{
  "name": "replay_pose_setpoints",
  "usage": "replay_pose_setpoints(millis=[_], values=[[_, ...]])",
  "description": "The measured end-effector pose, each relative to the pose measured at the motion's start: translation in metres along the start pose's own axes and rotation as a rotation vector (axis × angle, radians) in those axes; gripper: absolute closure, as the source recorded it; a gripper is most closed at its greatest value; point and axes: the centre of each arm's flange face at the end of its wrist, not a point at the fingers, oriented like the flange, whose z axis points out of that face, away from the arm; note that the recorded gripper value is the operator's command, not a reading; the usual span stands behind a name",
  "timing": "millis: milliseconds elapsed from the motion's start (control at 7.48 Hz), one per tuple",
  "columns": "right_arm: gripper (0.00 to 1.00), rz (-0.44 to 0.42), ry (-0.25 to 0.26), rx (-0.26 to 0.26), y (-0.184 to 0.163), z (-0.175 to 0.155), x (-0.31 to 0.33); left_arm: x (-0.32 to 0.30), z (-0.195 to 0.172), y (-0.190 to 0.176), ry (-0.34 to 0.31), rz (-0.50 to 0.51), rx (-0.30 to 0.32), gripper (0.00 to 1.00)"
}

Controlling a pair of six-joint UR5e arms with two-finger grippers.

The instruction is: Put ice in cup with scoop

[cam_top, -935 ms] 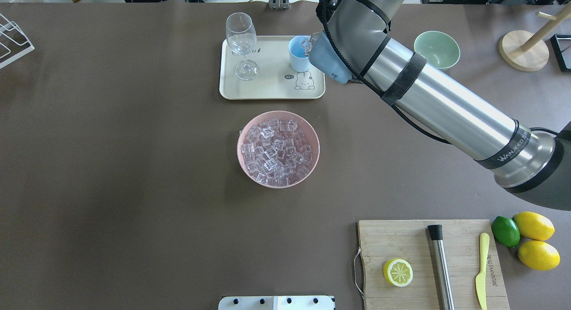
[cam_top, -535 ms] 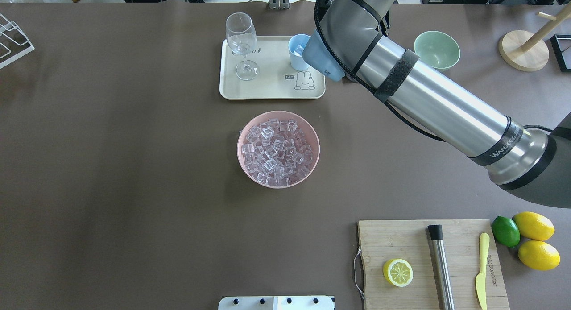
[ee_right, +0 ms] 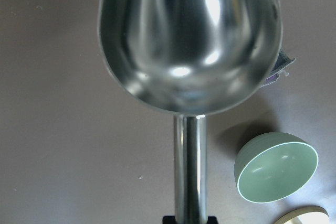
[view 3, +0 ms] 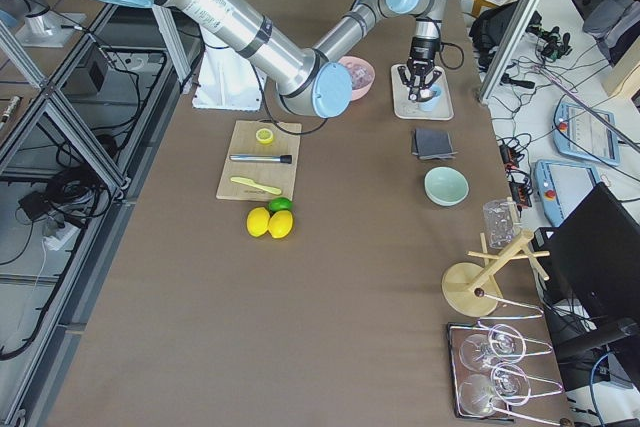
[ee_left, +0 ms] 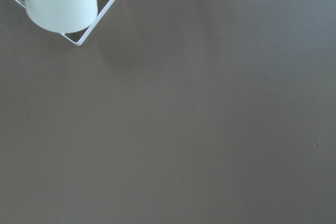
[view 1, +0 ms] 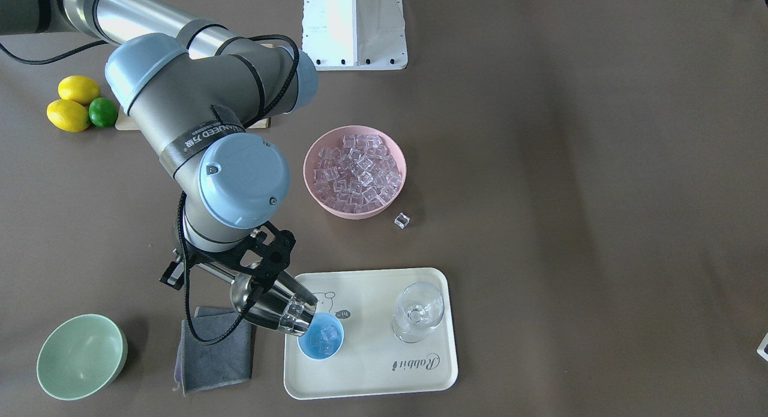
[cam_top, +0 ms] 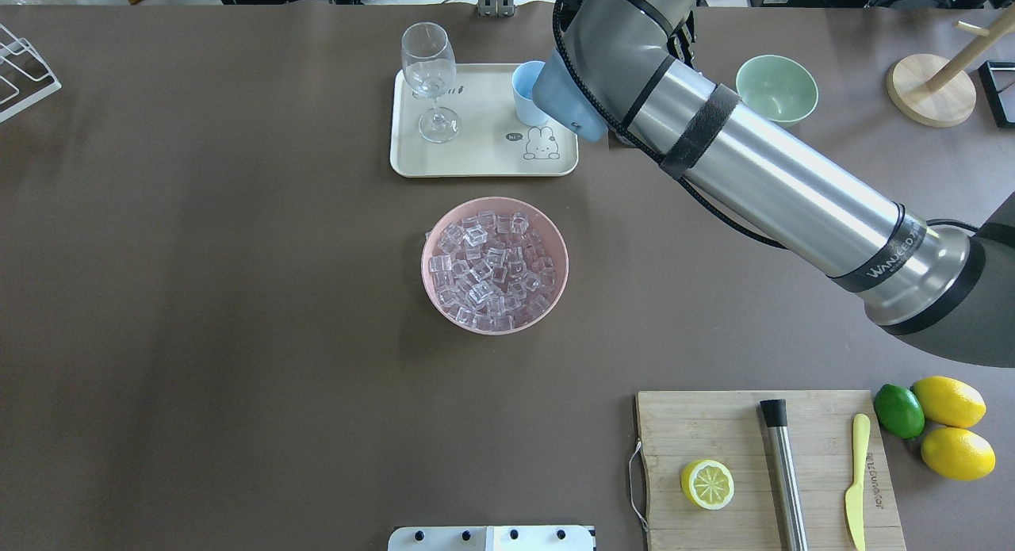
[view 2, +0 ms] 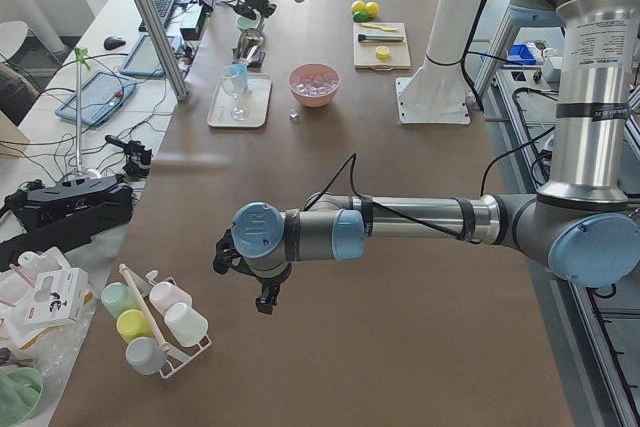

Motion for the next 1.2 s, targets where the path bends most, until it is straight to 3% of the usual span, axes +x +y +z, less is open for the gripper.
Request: replay_pose_setpoints(millis=[401, 668, 935, 1203], values=[[1.0, 0.0, 0.013, -0.008, 0.003, -0.003, 0.002, 0.01, 0.002, -0.009, 0.0, -0.068, -0.005, 0.01], [1.0, 0.05, -0.041, 0.058, 0.038, -0.002, 0.018, 0.029, 0.008, -0.018, -0.061, -0.079, -0.029, 0.01], [1.0, 0.172, -0.113, 0.156, 0.122, 0.03, 0.027, 0.043, 0.014, -0.026, -0.1, -0.076, -0.043, 0.01], [1.0, 0.434, -0.18, 0.234, 0.231, 0.085, -0.008, 0.05, 0.023, -0.03, -0.102, -0.073, -0.059, 0.01]])
